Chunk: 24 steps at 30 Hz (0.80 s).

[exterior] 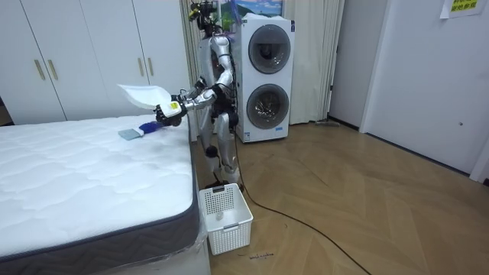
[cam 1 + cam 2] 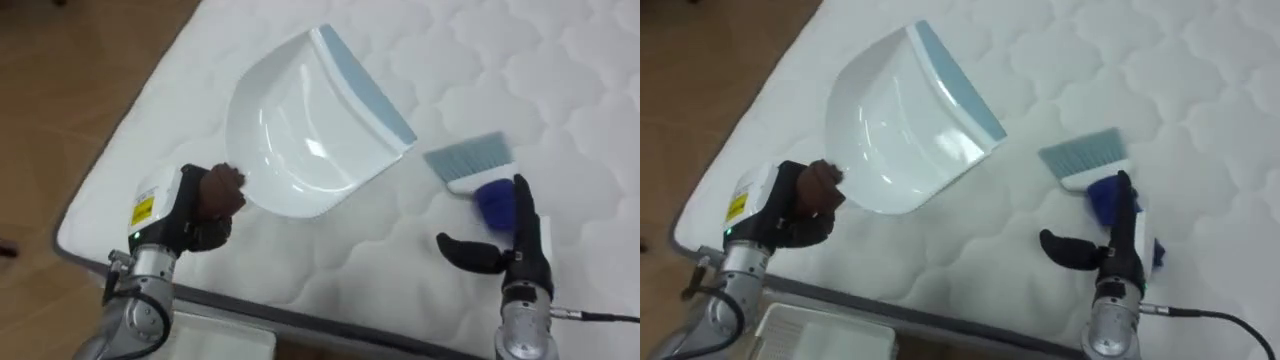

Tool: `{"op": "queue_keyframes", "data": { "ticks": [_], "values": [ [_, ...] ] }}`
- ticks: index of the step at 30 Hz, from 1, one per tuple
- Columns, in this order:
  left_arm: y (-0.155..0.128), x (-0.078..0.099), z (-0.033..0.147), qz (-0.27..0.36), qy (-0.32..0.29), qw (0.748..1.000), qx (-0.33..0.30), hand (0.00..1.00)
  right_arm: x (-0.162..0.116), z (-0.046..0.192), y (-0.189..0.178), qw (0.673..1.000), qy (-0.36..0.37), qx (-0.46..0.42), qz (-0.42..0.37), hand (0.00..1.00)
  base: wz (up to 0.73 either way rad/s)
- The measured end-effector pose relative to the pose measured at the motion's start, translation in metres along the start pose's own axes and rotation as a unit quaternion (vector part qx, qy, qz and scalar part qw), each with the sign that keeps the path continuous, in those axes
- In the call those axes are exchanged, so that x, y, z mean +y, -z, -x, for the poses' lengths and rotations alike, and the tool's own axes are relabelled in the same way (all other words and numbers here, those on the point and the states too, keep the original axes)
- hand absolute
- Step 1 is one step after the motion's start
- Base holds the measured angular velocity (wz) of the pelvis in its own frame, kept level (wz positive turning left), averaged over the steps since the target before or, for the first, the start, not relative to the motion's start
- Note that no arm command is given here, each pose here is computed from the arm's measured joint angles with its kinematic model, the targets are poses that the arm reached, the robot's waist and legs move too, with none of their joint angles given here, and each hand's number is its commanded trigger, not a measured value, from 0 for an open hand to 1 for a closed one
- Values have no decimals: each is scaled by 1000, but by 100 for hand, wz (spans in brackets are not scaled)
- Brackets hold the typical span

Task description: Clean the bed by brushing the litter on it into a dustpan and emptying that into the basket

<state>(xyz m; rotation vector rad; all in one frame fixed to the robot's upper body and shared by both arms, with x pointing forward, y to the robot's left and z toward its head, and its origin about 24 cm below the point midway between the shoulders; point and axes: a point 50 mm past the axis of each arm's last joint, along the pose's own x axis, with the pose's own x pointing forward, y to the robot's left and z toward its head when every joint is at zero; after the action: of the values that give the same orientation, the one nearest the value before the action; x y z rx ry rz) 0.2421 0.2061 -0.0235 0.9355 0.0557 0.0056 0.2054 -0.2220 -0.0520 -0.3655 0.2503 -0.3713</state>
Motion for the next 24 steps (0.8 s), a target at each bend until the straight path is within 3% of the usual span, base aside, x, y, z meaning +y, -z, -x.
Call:
{"op": "queue_keyframes", "data": {
  "ticks": [8,10,12,13,19,24],
  "values": [
    [13,-18,17,9,45,998,46,100,0,2,3,999,-41,-2,7,0,-4],
    [14,-22,21,13,55,997,52,71,-3,3,7,998,-53,5,14,0,-27],
    [18,-26,28,15,64,996,61,13,-1,5,9,997,-73,4,26,0,-104],
    [22,-29,35,17,71,995,72,0,1,6,9,995,-91,1,37,0,-140],
    [26,-38,47,24,91,992,86,0,-5,15,38,986,-123,57,92,0,-103],
    [31,-47,61,37,106,988,105,0,-9,22,52,982,-131,91,101,0,-24]
  ]
}}
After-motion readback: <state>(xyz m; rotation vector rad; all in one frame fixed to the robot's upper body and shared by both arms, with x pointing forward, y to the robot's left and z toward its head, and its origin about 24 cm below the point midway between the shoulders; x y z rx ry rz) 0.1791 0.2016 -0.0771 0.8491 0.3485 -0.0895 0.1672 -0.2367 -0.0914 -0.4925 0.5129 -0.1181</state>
